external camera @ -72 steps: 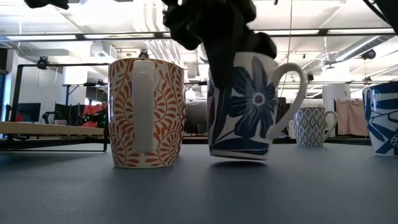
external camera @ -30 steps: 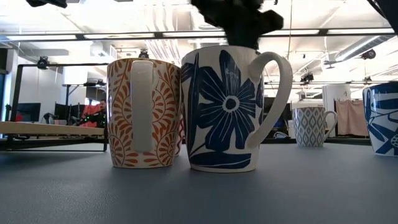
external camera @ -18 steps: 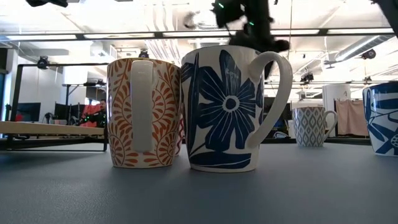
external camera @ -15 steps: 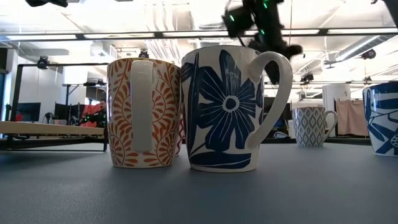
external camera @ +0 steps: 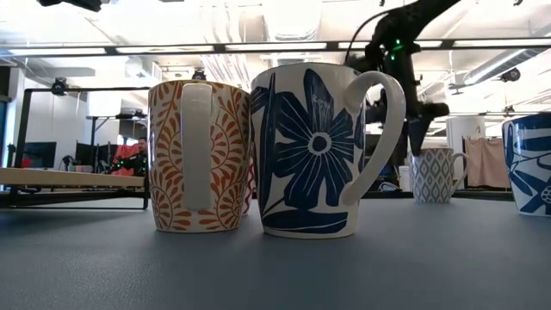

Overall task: Place coffee mugs
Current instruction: Move the patterned gray mug to the center of the table

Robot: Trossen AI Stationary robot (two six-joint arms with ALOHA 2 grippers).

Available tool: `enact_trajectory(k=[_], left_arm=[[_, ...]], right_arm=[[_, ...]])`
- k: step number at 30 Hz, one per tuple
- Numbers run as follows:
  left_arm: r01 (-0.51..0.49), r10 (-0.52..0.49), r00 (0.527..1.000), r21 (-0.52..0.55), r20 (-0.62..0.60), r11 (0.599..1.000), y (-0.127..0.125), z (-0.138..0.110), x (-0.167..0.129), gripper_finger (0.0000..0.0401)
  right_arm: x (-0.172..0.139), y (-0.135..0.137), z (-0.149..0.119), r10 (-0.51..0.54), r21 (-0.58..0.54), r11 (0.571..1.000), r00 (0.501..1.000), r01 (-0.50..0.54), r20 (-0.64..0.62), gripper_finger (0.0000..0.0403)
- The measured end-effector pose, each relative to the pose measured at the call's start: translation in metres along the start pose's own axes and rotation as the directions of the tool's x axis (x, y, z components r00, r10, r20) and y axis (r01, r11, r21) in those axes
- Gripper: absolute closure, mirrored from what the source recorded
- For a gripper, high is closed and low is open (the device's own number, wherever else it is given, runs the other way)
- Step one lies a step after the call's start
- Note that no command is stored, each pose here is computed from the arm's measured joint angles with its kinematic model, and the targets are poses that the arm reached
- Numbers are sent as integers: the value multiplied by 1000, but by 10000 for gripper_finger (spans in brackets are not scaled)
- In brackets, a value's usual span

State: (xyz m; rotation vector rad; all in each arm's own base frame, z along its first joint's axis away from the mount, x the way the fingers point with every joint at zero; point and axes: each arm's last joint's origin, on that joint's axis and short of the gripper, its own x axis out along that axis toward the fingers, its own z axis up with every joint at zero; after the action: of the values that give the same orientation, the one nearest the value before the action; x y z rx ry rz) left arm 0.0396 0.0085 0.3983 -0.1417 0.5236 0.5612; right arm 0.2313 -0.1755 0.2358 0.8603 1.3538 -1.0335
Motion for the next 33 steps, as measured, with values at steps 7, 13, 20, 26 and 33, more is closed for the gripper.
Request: enact_trajectory(k=[7,13,20,26,33], left_arm=[[0,0,1000,-25,-1,1000,0,0,0,333],[0,0,1000,-25,-1,1000,0,0,0,333],[0,0,1000,-25,-1,1000,0,0,0,333],[0,0,1000,-31,-2,1000,0,0,0,333],[0,0,1000,-34,-2,999,0,0,0,333]], right_arm=[[-2,0,1,6,-7,1000,1000,-6,9,253],[-13,1,4,5,-17,1000,998,-4,66,255],[-11,-7,11,-88,18,996,990,86,111,253],[-1,-11,17,-122,41,992,989,119,88,254],[28,-4,24,-170,13,985,985,170,-1,269]])
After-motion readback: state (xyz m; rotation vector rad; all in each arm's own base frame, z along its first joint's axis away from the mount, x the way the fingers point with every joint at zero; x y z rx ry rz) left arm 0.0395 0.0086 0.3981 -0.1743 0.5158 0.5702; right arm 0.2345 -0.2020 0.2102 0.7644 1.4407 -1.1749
